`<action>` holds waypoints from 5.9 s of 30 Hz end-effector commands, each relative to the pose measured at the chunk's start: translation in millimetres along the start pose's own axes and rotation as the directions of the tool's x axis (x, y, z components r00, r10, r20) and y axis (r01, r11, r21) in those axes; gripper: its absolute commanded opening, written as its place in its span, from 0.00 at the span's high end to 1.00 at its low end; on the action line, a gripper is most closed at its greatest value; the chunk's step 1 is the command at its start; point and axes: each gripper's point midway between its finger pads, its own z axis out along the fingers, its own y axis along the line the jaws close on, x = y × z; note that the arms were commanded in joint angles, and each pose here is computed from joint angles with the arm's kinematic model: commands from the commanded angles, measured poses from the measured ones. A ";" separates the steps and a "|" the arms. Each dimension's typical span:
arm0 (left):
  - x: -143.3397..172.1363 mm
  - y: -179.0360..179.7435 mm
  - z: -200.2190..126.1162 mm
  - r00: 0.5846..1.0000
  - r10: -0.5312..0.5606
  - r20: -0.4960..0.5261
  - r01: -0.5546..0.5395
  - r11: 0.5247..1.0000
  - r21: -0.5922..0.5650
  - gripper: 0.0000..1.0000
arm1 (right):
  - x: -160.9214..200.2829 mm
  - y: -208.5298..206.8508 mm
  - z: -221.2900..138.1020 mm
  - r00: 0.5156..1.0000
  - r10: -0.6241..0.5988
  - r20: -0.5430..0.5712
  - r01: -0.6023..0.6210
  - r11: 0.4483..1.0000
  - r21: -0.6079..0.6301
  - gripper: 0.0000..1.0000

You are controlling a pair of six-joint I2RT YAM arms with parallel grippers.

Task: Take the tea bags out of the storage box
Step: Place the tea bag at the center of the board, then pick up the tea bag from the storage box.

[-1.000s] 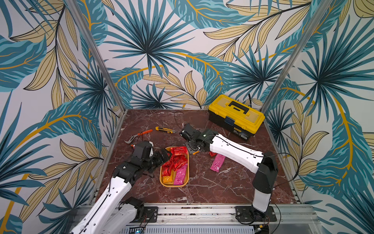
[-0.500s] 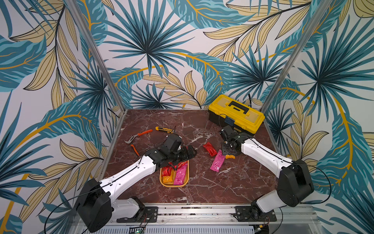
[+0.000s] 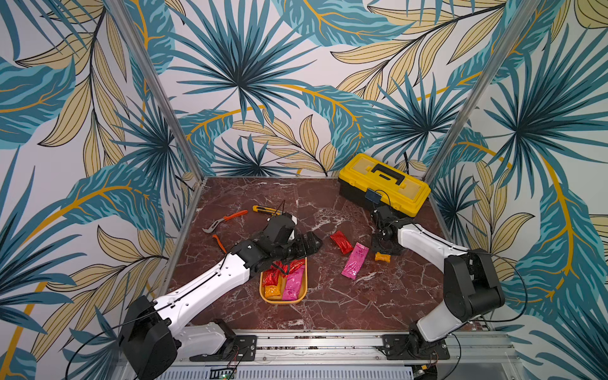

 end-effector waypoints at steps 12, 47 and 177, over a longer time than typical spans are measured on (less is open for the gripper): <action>-10.0 44.0 -57.9 0.987 -0.054 0.154 0.061 0.997 -0.041 0.00 | 20.8 5.4 24.2 0.998 -0.005 -0.068 0.003 1.000 -0.022 0.38; 6.2 107.5 -81.6 0.969 -0.128 0.212 0.169 0.968 -0.188 0.00 | -21.1 46.0 -126.9 0.968 -0.031 0.250 0.087 0.973 -0.216 0.26; 22.7 136.5 -89.1 0.935 -0.284 0.213 0.311 0.944 -0.105 0.00 | 7.8 295.6 -153.8 0.995 -0.077 -0.062 -0.040 0.267 -0.963 1.00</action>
